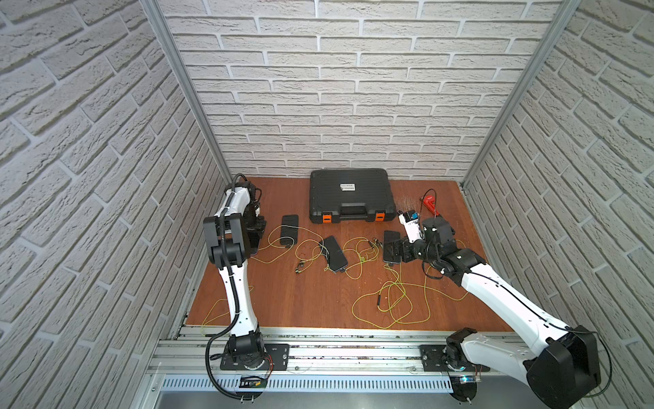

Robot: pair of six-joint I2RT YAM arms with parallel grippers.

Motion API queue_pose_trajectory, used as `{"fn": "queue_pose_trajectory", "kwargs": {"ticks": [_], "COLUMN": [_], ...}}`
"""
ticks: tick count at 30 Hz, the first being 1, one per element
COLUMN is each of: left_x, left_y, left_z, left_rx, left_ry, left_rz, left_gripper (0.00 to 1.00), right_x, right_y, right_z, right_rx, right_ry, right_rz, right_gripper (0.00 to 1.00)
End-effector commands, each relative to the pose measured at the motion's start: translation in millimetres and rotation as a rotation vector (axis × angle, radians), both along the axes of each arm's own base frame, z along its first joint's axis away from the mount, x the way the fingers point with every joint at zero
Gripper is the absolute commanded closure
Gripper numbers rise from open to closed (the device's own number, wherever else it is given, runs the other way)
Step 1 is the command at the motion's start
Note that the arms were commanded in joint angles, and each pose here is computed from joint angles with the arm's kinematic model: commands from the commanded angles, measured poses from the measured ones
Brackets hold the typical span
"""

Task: Plug wired earphones into phones
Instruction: Place the phone at the center of the board, then reset both arms

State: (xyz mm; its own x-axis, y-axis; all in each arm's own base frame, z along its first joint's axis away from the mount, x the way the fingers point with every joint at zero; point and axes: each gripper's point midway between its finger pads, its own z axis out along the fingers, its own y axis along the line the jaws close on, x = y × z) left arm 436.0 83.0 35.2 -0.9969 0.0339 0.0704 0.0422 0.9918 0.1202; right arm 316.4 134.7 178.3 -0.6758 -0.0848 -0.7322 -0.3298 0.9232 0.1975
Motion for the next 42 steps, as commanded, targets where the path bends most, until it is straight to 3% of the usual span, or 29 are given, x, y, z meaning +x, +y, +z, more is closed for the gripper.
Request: {"fn": "queue_pose_trajectory", "kwargs": {"ticks": [1, 7, 10, 14, 17, 22, 27, 34, 38, 42], "left_x": [-5, -5, -10, -17, -31, -40, -36, -32, -39, -40], "left_y": [-7, -2, 6, 11, 8, 4, -5, -32, -38, -39], "left_z": [6, 45, 70, 96, 91, 73, 71, 60, 55, 54], "left_rx": [-0.044, 0.009, 0.080, 0.141, 0.144, 0.141, 0.091, 0.052, 0.012, 0.018], "left_ry": [0.015, -0.153, -0.363, -0.766, -0.911, -1.012, -1.195, -1.214, -1.298, -1.289], "left_rz": [-0.026, 0.034, 0.125, 0.246, 0.275, 0.256, 0.226, 0.084, 0.052, 0.049], "left_gripper": [0.02, 0.02, 0.02, 0.02, 0.02, 0.02, 0.02, 0.02, 0.02, 0.02], "right_x": [3, 26, 40, 53, 62, 75, 71, 67, 68, 68], "right_y": [-14, -46, -73, -99, -111, -139, -153, -145, -145, -145], "right_z": [-2, -14, -26, -51, -59, -62, -71, -79, -81, -81], "right_rx": [-0.026, -0.153, -0.245, -0.295, -0.311, -0.307, -0.256, -0.212, -0.222, -0.221], "right_ry": [-0.022, -0.080, -0.132, -0.146, -0.190, -0.302, -0.358, -0.462, -0.409, -0.397], "right_rz": [-0.051, -0.144, -0.235, -0.313, -0.339, -0.472, -0.557, -0.515, -0.505, -0.505], "right_gripper": [0.04, 0.00, 0.00, 0.00, 0.00, 0.00, 0.00, 0.00, 0.00, 0.00]}}
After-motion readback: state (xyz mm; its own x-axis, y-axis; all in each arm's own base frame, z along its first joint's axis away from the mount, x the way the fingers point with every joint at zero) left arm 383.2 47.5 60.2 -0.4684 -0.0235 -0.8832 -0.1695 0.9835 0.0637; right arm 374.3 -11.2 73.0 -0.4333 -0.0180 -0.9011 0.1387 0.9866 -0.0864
